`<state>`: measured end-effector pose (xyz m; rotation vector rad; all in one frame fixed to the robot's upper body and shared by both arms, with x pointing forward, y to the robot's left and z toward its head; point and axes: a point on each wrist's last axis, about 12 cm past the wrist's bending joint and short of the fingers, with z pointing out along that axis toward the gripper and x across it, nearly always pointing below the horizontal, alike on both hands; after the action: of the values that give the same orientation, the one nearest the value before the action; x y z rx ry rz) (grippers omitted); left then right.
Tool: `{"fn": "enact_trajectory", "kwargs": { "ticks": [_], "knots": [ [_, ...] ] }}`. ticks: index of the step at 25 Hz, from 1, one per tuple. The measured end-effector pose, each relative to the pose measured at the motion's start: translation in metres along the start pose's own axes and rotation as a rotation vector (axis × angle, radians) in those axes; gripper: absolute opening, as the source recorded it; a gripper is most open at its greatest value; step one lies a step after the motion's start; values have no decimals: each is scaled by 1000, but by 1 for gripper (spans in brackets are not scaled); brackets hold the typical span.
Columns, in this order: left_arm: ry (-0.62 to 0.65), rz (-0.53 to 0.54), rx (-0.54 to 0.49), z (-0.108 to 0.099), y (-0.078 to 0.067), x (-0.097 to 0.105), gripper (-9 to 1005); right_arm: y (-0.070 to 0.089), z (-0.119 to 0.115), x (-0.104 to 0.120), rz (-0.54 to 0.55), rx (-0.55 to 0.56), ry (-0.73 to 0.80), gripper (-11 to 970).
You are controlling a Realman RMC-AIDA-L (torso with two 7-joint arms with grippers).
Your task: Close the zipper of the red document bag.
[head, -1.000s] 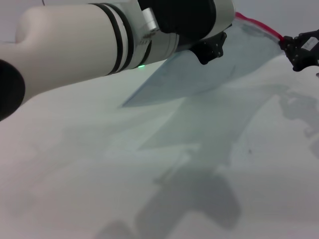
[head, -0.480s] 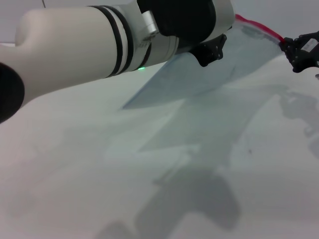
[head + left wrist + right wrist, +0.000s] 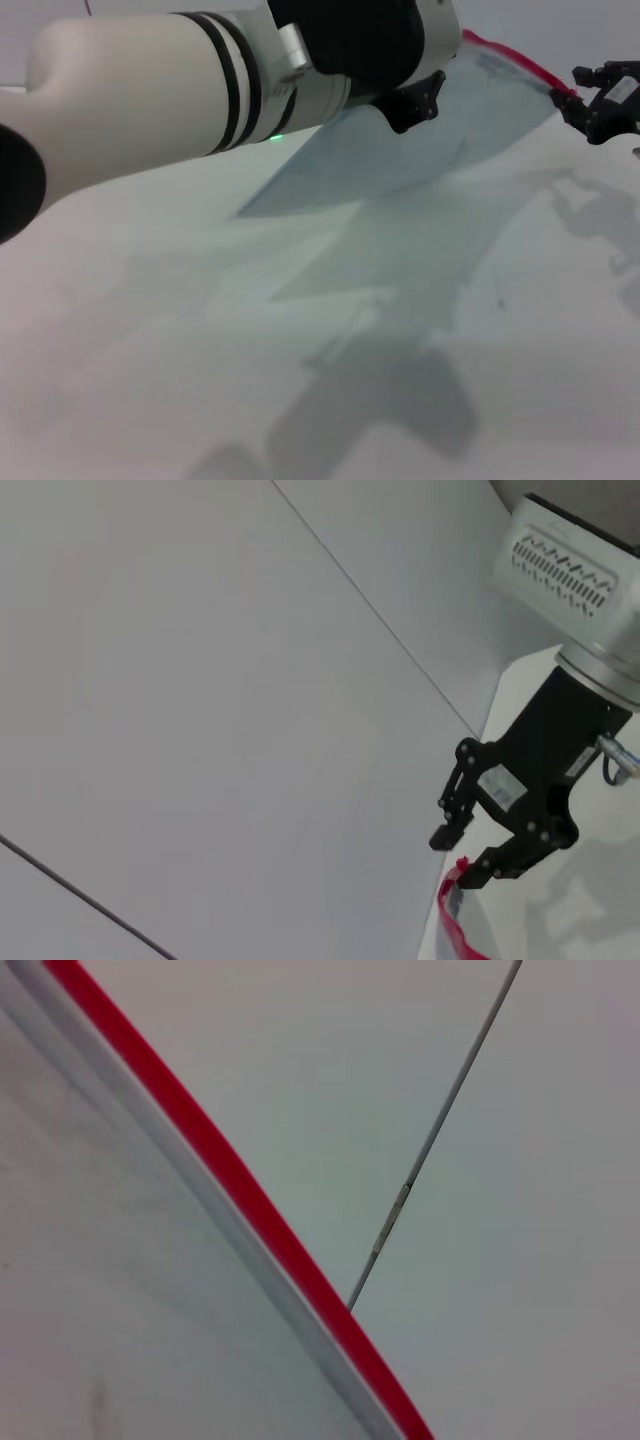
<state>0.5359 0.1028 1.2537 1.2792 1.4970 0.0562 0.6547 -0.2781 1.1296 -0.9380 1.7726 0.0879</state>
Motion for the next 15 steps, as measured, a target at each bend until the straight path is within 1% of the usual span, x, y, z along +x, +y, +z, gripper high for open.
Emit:
{"fn": "enact_trajectory", "kwargs": {
  "ticks": [8, 15],
  "knots": [
    [3, 11, -5, 1, 1, 2, 108, -3, -3, 3, 19, 20, -2, 439],
    [5, 4, -8, 2, 2, 4, 342, -8, -4, 6, 31, 61, 8, 579]
  ]
}}
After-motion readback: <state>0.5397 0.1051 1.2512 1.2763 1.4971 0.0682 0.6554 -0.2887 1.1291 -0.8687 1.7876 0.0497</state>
